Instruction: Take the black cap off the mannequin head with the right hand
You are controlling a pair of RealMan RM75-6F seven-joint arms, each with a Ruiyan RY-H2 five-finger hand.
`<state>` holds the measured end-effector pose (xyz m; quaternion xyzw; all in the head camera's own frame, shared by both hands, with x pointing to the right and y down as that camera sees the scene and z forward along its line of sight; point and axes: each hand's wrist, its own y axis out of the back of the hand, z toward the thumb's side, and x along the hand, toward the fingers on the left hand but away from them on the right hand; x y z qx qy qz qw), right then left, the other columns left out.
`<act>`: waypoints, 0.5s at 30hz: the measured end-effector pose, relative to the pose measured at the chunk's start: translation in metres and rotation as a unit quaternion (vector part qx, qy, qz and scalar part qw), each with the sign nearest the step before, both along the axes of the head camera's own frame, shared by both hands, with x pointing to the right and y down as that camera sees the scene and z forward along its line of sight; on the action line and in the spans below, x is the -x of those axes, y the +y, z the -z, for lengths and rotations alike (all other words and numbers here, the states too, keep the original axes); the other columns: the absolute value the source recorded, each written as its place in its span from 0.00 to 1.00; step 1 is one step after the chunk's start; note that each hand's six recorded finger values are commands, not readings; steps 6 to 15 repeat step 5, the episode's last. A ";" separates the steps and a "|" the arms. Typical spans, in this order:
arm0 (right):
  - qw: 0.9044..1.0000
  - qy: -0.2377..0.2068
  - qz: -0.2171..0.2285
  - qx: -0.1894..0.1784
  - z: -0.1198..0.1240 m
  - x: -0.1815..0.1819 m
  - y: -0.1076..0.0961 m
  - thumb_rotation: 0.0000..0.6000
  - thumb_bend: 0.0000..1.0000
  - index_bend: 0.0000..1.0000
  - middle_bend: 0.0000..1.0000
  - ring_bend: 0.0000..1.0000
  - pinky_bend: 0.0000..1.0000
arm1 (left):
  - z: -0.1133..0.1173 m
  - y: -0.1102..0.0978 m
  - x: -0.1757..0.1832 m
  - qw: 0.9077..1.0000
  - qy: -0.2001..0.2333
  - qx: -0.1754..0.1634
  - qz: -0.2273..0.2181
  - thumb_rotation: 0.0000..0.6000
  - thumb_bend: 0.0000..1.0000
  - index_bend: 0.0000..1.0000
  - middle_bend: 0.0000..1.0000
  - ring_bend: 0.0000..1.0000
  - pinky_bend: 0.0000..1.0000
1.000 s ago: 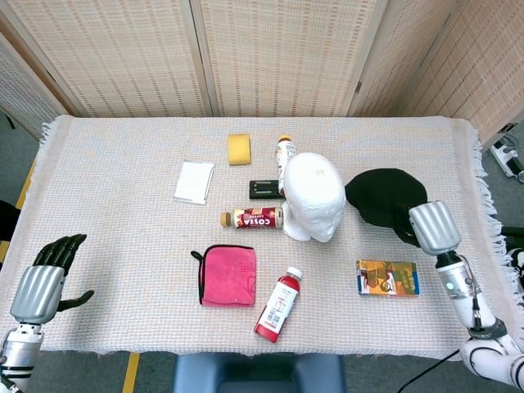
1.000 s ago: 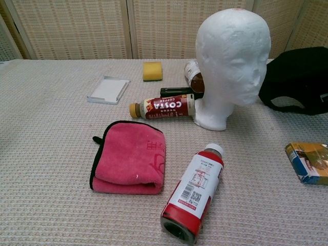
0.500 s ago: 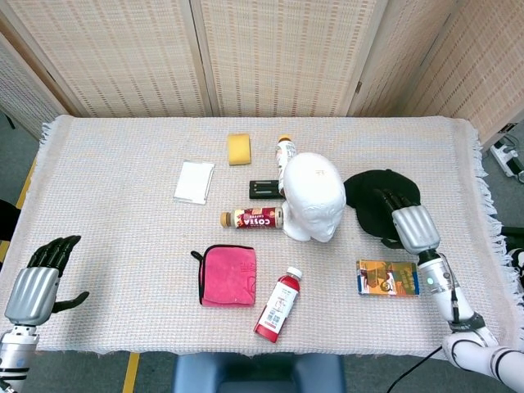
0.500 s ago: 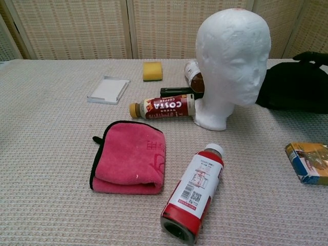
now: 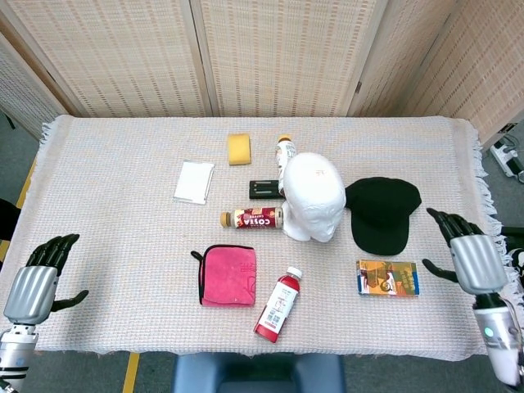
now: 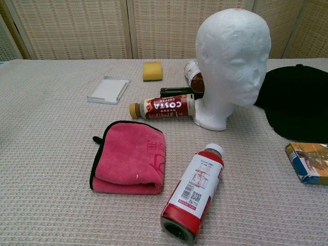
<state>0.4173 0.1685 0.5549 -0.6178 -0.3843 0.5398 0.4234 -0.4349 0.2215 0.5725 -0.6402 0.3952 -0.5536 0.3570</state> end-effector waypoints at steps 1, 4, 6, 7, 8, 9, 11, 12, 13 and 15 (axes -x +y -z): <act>1.000 0.003 -0.006 0.000 0.005 -0.004 0.007 1.00 0.12 0.15 0.24 0.22 0.37 | 0.000 0.000 0.000 1.000 0.000 0.000 0.000 1.00 0.14 0.11 0.15 0.12 0.19; 1.000 0.010 -0.029 0.004 0.018 -0.014 0.028 1.00 0.12 0.17 0.24 0.22 0.37 | 0.000 0.000 0.000 1.000 -0.002 -0.001 0.000 1.00 0.14 0.11 0.15 0.12 0.18; 0.999 0.014 -0.036 0.009 0.021 -0.018 0.035 1.00 0.12 0.17 0.24 0.22 0.37 | 0.000 0.000 0.000 1.000 -0.002 -0.001 0.001 1.00 0.14 0.11 0.15 0.12 0.18; 0.999 0.014 -0.036 0.009 0.021 -0.018 0.035 1.00 0.12 0.17 0.24 0.22 0.37 | 0.000 0.000 0.000 1.000 -0.002 -0.001 0.001 1.00 0.14 0.11 0.15 0.12 0.18; 0.999 0.014 -0.036 0.009 0.021 -0.018 0.035 1.00 0.12 0.17 0.24 0.22 0.37 | 0.000 0.000 0.000 1.000 -0.002 -0.001 0.001 1.00 0.14 0.11 0.15 0.12 0.18; 0.999 0.014 -0.036 0.009 0.021 -0.018 0.035 1.00 0.12 0.17 0.24 0.22 0.37 | 0.000 0.000 0.000 1.000 -0.002 -0.001 0.001 1.00 0.14 0.11 0.15 0.12 0.18; 0.999 0.014 -0.036 0.009 0.021 -0.018 0.035 1.00 0.12 0.17 0.24 0.22 0.37 | 0.000 0.000 0.000 1.000 -0.002 -0.001 0.001 1.00 0.14 0.11 0.15 0.12 0.18; 0.999 0.014 -0.036 0.009 0.021 -0.018 0.035 1.00 0.12 0.17 0.24 0.22 0.37 | 0.000 0.000 0.000 1.000 -0.002 -0.001 0.001 1.00 0.14 0.11 0.15 0.12 0.18; 0.999 0.014 -0.036 0.009 0.021 -0.018 0.035 1.00 0.12 0.17 0.24 0.22 0.37 | 0.000 0.000 0.000 1.000 -0.002 -0.001 0.001 1.00 0.14 0.11 0.15 0.12 0.18; 0.999 0.014 -0.036 0.009 0.021 -0.018 0.035 1.00 0.12 0.17 0.24 0.22 0.37 | 0.000 0.000 0.000 1.000 -0.002 -0.001 0.001 1.00 0.14 0.11 0.15 0.12 0.18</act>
